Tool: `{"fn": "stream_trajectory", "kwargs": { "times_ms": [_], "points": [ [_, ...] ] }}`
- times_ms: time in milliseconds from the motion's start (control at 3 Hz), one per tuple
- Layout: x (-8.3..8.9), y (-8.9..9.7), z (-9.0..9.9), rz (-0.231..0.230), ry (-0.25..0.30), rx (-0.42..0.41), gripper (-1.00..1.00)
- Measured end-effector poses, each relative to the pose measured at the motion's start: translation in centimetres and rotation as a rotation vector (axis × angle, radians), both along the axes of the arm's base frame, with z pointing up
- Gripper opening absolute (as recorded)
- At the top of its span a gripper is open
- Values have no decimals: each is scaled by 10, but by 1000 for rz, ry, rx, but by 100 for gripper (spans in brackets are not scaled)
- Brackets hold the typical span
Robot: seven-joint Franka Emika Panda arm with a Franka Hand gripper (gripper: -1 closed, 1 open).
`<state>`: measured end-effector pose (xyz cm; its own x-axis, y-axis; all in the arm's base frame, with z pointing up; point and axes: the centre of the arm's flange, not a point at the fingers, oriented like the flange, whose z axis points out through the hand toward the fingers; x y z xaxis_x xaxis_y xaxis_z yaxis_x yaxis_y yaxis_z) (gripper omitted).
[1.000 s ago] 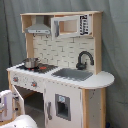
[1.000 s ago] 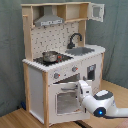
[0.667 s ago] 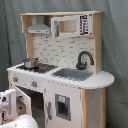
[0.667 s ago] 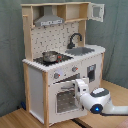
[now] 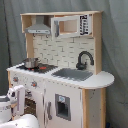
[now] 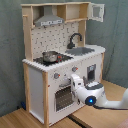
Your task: Play with the kitchen
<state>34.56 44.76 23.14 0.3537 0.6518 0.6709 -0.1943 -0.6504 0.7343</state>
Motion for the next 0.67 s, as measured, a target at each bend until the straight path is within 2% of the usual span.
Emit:
{"fn": "stream_trajectory", "kwargs": {
  "times_ms": [333, 667],
  "points": [
    [-23, 17, 33, 37, -34, 2, 100],
    [-56, 20, 34, 31, -46, -12, 100]
  ]
}}
